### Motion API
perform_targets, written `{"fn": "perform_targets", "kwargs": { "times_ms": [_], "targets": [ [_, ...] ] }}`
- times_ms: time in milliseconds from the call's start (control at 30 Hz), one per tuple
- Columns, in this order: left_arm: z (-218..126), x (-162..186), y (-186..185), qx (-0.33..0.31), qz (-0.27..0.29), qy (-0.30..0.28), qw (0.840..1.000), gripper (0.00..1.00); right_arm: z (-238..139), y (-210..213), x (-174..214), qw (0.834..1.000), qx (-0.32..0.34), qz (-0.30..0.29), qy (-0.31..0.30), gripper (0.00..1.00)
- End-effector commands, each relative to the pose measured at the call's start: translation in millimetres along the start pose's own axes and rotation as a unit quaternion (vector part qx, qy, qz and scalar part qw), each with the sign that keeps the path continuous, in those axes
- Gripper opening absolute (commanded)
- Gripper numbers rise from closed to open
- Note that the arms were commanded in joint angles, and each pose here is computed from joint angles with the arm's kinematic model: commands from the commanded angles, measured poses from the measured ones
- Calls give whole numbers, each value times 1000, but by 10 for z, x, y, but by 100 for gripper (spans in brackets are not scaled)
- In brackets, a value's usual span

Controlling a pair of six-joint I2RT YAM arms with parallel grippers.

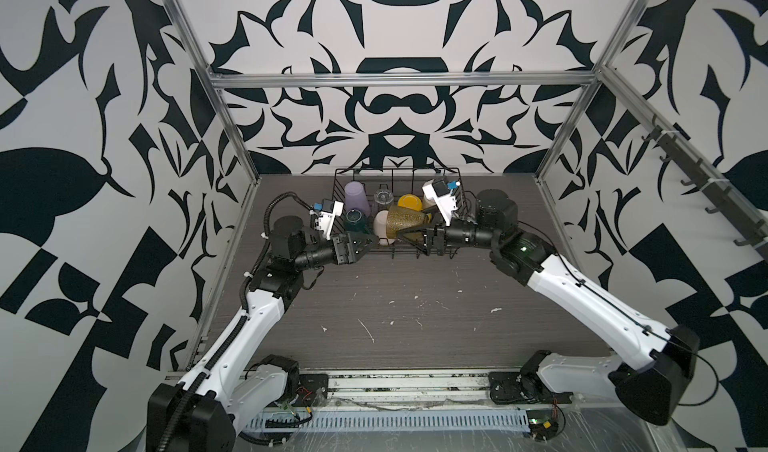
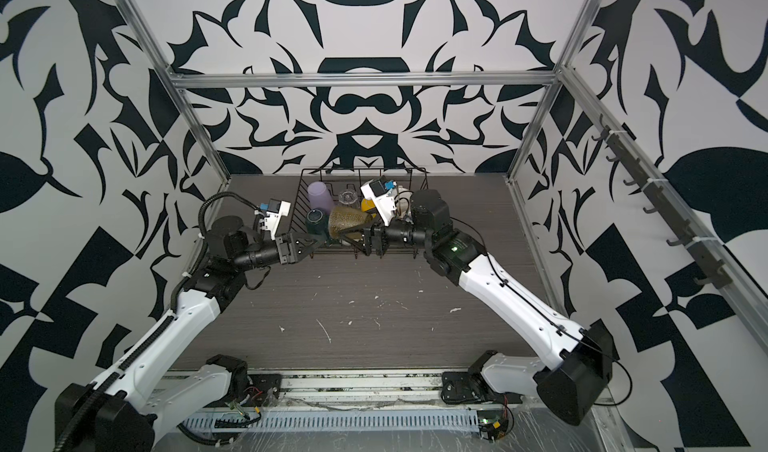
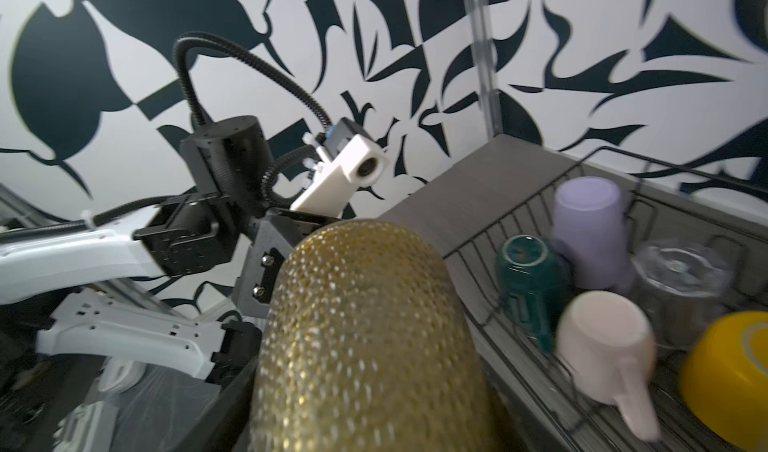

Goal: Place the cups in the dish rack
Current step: 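Open the left gripper and withdraw while the right gripper carries the glass over the rack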

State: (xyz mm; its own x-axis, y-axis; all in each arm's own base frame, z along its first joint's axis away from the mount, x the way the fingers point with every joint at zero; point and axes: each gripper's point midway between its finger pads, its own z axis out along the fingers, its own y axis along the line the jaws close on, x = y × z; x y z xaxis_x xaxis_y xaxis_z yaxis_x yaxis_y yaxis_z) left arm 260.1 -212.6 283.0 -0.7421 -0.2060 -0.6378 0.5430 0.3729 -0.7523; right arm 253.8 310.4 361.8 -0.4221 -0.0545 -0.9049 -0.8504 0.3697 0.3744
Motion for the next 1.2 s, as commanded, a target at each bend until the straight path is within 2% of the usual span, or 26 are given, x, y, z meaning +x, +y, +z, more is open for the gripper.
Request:
{"fn": "perform_targets", "kwargs": {
  "times_ms": [0,100,200,333,400,533,700,1167],
  "targets": [
    [-134,-166,173,-95,34,-45,994,100,-195,-303,-20,992,120,-18,32,0],
    [-398,-315,510,-227,48,-102,967,100,-241,-570,62,978,195,-18,78,0],
    [-835,-442,801,-359,45,-173,916,100,-254,-831,116,958,258,-25,126,0],
    [-1269,-481,857,-421,51,-256,869,99,-215,-1162,226,927,320,-37,193,0],
    [-1391,-481,808,-420,58,-289,858,99,-158,-1269,278,917,332,-40,217,0],
    [-1546,-471,704,-416,75,-321,847,99,-33,-1488,400,899,351,-47,259,0],
    [-1615,-451,664,-426,88,-318,842,99,107,-1770,590,874,371,-57,309,0],
    [-1566,-422,701,-428,92,-302,847,99,373,-2332,916,846,376,-47,375,0]
  ]
}}
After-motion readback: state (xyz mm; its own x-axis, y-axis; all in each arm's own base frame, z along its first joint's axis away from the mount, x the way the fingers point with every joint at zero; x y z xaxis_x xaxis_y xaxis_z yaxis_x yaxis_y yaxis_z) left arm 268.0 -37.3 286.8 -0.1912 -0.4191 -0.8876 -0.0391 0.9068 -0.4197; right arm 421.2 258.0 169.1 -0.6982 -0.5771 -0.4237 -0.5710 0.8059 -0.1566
